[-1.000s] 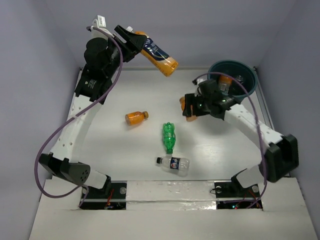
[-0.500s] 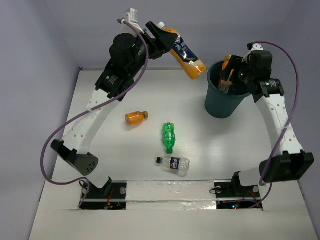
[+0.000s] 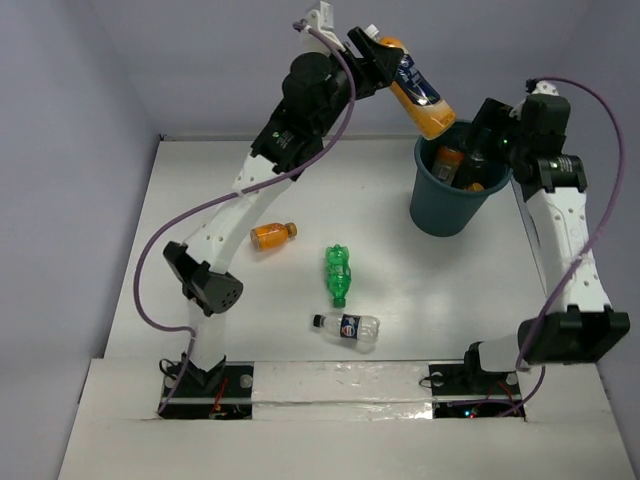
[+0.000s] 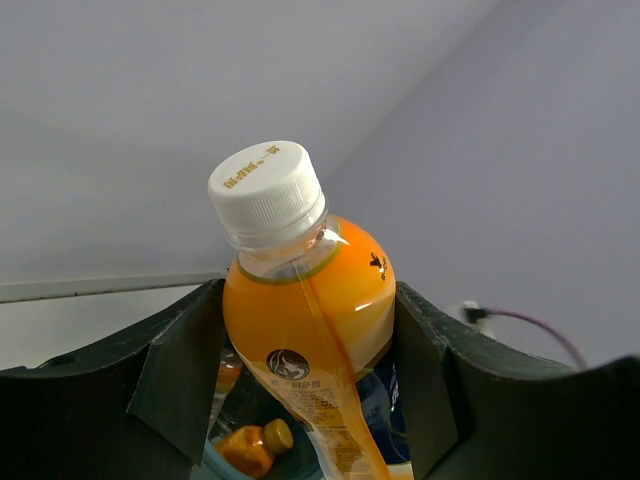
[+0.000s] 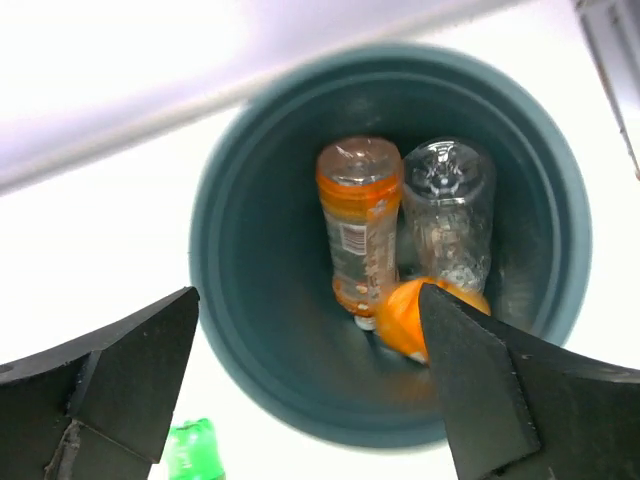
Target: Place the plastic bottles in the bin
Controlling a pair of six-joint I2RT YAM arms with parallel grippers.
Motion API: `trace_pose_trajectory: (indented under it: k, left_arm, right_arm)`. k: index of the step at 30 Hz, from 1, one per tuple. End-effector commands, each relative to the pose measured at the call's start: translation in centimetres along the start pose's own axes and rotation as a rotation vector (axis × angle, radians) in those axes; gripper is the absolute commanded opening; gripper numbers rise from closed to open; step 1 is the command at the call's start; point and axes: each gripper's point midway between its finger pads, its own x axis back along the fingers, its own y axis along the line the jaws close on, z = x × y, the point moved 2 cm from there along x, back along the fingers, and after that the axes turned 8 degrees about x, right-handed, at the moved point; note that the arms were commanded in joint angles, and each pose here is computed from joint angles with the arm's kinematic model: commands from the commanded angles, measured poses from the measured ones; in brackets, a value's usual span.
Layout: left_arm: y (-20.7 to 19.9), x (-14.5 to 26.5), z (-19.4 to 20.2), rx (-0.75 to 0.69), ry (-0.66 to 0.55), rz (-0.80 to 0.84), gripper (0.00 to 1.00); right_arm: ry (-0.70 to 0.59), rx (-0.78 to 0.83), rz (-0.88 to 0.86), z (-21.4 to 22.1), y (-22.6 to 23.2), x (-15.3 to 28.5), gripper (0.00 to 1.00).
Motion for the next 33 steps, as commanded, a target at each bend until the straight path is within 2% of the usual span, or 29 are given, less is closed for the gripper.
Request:
trace_pose_trajectory:
  k: [1,2,3,5,6,9,10,13,16,22,28,31,32,33]
  left_arm:
    - [-3.5,-0.5,-2.0,-0.005,-0.126,0.101,0.33]
    - [-3.4,-1.2,-0.4,-0.006,-0.116,0.1,0.33]
    - [-3.1,-1.6,-0.3,-0.033,-0.139,0.085,0.32]
    - [-2.9,-2.5,1.0,-0.057,-0.156,0.085,0.32]
    - [-3.2,-2.6,2.1,-0.087,-0.165,0.079,0.32]
    - [-3.9,-3.1,4.9,-0.132,-0.183,0.072,0.32]
    - [-3.8,-3.2,5.5,-0.186,-0.19,0.064,0.32]
    - [-3.7,-3.8,7.4,-0.24,-0.214,0.038,0.32]
    - [-2.1,-4.9,9.7,-0.29,-0.204,0.008,0.32]
    - [1.4,-6.3,14.0,-0.418,-0.147,-0.041,0.35]
    - [1.7,-6.3,16.8,-0.444,-0.118,-0.03,0.5]
    - [1.4,-6.2,17.8,-0.438,-0.107,-0.013,0.63]
    - [1.5,-6.3,18.0,-0.439,-0.103,-0.011,0.76]
    - [1.5,-6.3,18.0,-0.439,-0.103,-0.011,0.82]
  right_arm:
    - [-0.207,-0.06,0.04,-3.9,-0.2,5.5,0.88]
    - [-0.235,-0.077,0.038,-3.9,-0.2,6.4,0.5]
    - [-0.3,-0.095,0.025,-4.6,0.0,8.8,0.28]
    - [-0.301,-0.141,0.01,-3.2,0.0,9.6,0.0]
    - [-0.339,-0.155,-0.014,-3.3,0.3,11.5,0.0]
    - [-0.335,-0.209,-0.016,-1.2,0.0,12.7,0.0]
    - [-0.37,-0.219,-0.021,-1.1,-0.1,14.4,0.0]
    - [-0.356,-0.244,0.001,0.9,-0.7,15.7,0.0]
    - [-0.302,-0.247,-0.015,2.8,-0.6,15.2,0.0]
    - [-0.291,-0.249,-0.036,4.5,-0.4,16.3,0.01]
    - [-0.288,-0.238,-0.149,4.8,1.3,17.0,0.02]
    - [-0.279,-0.234,-0.169,5.2,1.5,16.8,0.03]
    - [-0.276,-0.227,-0.168,5.3,1.5,16.7,0.04]
    - [-0.276,-0.223,-0.169,5.3,1.5,16.7,0.05]
